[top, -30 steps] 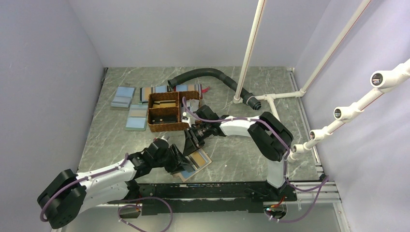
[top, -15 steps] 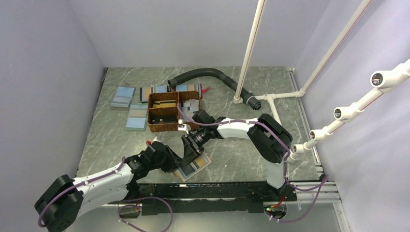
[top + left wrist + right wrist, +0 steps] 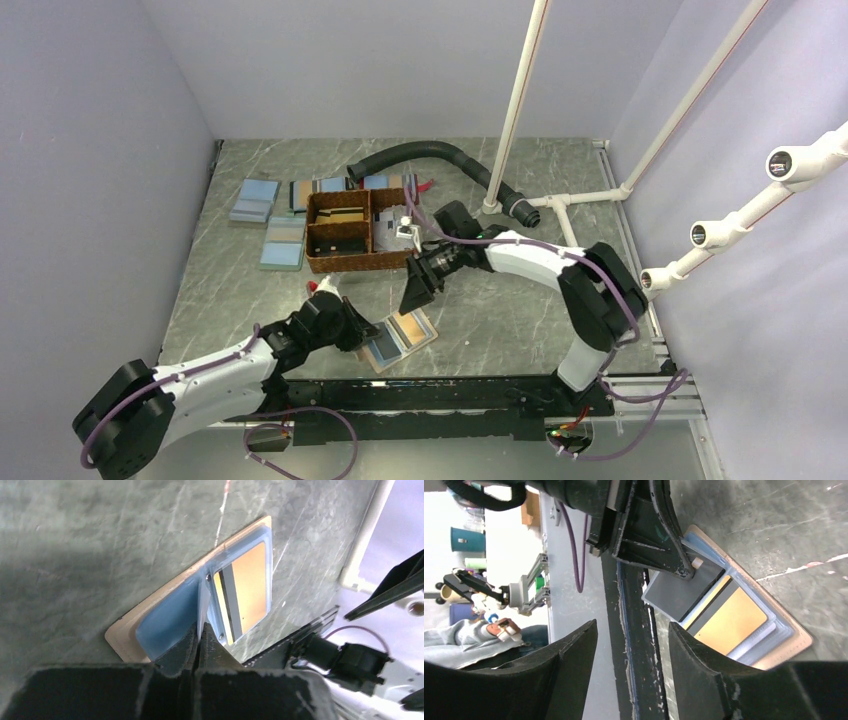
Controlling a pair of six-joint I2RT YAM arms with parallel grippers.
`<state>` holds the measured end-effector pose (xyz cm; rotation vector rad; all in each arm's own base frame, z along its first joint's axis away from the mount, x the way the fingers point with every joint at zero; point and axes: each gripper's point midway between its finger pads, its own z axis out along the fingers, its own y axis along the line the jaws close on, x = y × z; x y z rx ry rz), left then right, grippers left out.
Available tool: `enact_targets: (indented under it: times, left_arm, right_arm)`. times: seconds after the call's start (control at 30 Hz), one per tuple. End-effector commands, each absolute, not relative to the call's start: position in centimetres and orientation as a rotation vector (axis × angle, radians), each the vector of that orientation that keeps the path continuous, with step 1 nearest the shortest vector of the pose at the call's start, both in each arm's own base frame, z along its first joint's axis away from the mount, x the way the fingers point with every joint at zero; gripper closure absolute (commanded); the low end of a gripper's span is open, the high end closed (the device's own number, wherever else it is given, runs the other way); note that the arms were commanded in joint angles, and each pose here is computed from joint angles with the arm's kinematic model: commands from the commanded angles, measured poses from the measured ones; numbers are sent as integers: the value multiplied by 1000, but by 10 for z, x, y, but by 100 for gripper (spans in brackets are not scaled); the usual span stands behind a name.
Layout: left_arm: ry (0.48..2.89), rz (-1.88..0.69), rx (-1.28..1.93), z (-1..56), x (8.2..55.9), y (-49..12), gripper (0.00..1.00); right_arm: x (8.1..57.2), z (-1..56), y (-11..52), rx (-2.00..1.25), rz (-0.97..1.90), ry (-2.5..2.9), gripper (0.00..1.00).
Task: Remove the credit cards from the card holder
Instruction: Remove the credit card from the card holder.
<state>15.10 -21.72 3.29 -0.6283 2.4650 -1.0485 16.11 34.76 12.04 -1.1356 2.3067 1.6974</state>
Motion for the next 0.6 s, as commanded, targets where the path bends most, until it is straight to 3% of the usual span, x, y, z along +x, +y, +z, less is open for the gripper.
enact_targets:
  times: [0.0, 0.4, 0.57]
  left_arm:
    - [2318, -1014, -278, 63, 178, -225, 100]
    - [2346, -1100, -138, 68, 197, -240, 96]
    - [2431, -1110, -276, 52, 195, -242, 78]
  right_arm:
    - [158, 144, 332, -1219, 1742, 2057, 40]
    - [168, 120, 324, -1054, 1685, 2148, 39]
    - [170, 106, 329, -964, 1652, 2219, 43]
